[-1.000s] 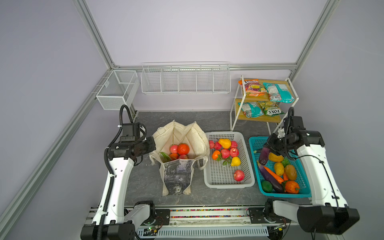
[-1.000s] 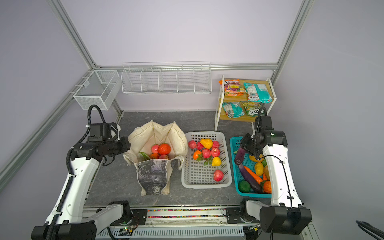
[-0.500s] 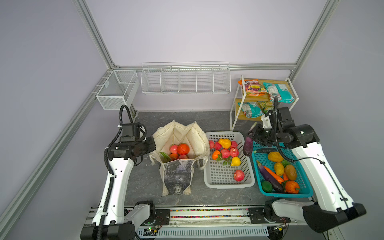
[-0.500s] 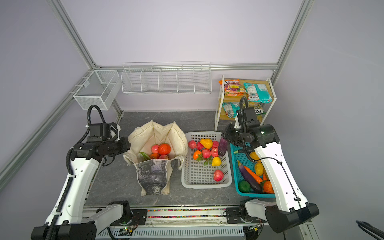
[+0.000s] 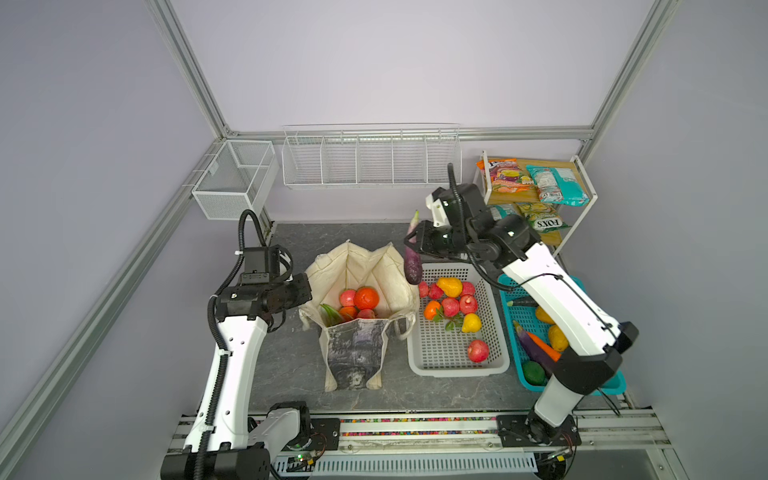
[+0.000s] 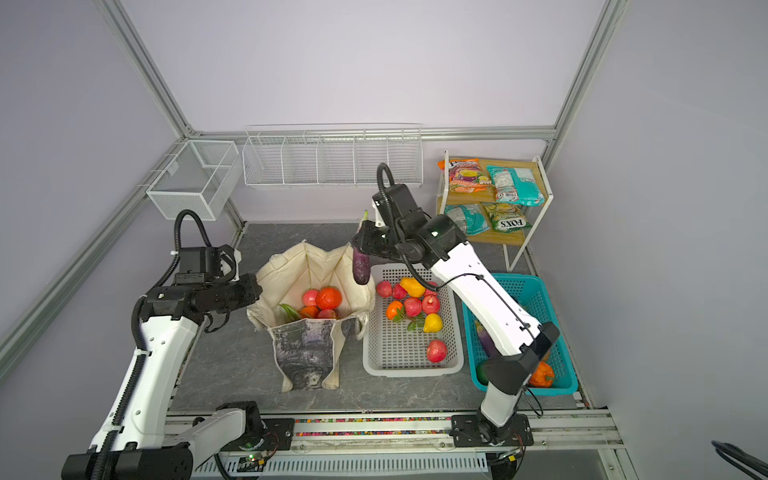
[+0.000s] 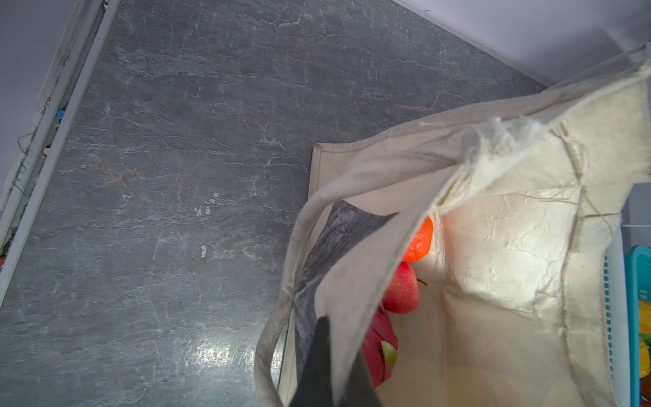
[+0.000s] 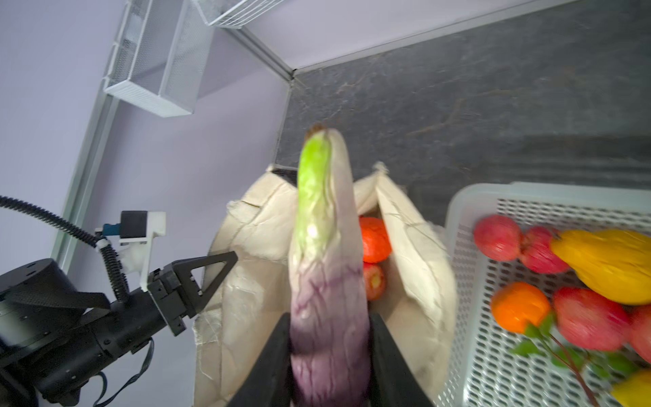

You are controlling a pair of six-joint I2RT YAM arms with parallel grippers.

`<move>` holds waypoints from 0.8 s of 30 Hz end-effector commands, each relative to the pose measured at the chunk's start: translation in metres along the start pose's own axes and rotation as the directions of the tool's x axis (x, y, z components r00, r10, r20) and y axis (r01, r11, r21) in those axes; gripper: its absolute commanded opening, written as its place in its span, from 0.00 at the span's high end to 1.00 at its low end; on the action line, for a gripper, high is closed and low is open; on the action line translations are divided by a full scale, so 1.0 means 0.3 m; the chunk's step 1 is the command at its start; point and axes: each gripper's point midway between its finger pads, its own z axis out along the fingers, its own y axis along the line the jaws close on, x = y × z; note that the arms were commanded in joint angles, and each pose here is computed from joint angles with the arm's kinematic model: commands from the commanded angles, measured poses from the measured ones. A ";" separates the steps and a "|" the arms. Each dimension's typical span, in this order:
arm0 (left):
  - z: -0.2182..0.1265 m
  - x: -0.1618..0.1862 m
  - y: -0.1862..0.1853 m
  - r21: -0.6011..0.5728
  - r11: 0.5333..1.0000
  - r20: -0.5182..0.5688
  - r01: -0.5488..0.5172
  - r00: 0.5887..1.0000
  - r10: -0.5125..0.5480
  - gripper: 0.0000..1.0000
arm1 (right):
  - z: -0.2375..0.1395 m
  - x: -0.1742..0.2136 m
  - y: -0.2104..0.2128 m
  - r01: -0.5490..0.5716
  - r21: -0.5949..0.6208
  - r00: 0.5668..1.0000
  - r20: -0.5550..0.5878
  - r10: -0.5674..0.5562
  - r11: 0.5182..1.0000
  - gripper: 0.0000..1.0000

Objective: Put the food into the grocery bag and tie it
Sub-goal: 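Lift the purple eggplant with the right gripper and carry it over the tote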

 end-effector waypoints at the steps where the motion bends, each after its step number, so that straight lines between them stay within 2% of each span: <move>1: -0.036 -0.026 -0.025 0.031 1.000 0.037 0.002 0.999 -0.004 1.00 | 0.120 0.024 0.086 0.076 -0.034 0.997 -0.026 -0.077 0.997 0.76; 6: -0.044 -0.031 -0.032 0.041 0.999 0.045 0.001 0.999 -0.003 1.00 | 0.301 0.095 0.141 0.105 -0.044 0.991 -0.083 -0.108 0.994 0.76; 10: -0.052 -0.032 -0.033 0.041 0.999 0.053 0.002 0.999 -0.005 1.00 | 0.382 0.192 0.140 0.118 -0.028 0.979 -0.163 -0.121 0.993 0.76; 24: -0.062 -0.037 -0.038 0.047 0.999 0.062 0.004 0.998 -0.007 1.00 | 0.490 0.430 0.115 0.187 0.024 0.940 -0.296 -0.172 0.982 0.74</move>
